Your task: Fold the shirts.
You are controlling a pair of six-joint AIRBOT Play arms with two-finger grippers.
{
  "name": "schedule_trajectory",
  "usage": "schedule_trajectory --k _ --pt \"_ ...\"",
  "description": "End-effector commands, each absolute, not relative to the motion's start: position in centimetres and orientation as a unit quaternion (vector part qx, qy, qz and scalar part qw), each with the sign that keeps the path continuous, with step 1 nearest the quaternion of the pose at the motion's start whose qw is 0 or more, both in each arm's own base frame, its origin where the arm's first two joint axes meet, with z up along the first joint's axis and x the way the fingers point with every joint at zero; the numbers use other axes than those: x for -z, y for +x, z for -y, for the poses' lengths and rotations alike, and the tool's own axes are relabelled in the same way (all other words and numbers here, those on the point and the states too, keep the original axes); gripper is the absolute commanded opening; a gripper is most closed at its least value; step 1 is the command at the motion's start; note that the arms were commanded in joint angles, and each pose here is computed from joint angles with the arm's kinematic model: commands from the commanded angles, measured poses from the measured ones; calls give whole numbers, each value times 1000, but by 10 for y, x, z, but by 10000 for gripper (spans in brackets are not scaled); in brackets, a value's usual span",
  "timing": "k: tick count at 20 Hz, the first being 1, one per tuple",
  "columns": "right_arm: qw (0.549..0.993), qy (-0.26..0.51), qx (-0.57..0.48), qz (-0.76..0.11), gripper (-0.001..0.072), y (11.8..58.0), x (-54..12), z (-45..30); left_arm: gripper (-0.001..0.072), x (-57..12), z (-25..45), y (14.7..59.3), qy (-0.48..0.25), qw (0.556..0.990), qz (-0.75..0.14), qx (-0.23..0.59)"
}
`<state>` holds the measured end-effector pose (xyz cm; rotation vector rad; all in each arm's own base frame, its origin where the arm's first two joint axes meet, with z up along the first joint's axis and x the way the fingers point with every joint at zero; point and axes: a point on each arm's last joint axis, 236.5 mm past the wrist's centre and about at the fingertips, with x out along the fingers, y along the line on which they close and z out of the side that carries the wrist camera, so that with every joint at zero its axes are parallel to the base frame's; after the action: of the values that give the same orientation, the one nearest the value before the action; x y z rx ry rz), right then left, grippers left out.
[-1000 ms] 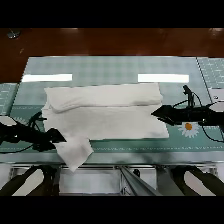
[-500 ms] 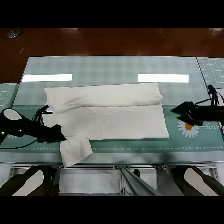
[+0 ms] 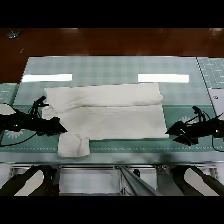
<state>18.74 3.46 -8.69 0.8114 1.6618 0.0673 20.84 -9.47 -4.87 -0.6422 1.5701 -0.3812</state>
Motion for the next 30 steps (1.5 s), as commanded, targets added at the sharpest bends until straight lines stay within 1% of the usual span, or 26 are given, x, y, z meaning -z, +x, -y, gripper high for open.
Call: schedule_trajectory --k 1,3,5,6,7,8,9,11,13,17,20,23,26,30 --pt "595 351 -35 -722 617 195 101 -53 23 47 95 212 -285 649 -685 168" --pt "596 361 -49 -716 617 209 102 -66 22 47 95 212 -285 650 -685 168" --pt "605 354 -59 -711 616 224 102 -74 23 47 95 213 -285 651 -683 167" --pt "609 349 -60 -709 590 231 102 -76 23 48 95 214 -285 652 -682 166" --pt "611 345 -64 -710 387 236 102 -78 23 48 94 215 -285 654 -681 165" --pt "615 341 -70 -708 121 241 100 -78 23 47 93 216 -284 656 -680 164" --pt "622 337 -82 -702 27 248 94 -79 23 45 90 219 -286 659 -676 162" --pt "636 321 -107 -694 26 261 76 -75 23 35 78 231 -295 671 -662 153" --pt "653 305 -131 -681 26 280 49 -72 23 16 59 249 -303 693 -639 143" --pt "714 284 -143 -625 26 335 1 -60 23 -19 27 291 -315 743 -578 117" --pt "742 278 -148 -592 26 371 -20 -57 23 -17 26 316 -319 752 -566 112" --pt "743 266 -159 -593 26 395 -16 -64 23 -4 31 350 -315 750 -570 113" --pt "745 280 -144 -588 26 424 3 -65 23 12 28 388 -326 741 -578 102" --pt "728 298 -146 -599 26 449 30 -70 23 32 17 424 -337 730 -587 94"
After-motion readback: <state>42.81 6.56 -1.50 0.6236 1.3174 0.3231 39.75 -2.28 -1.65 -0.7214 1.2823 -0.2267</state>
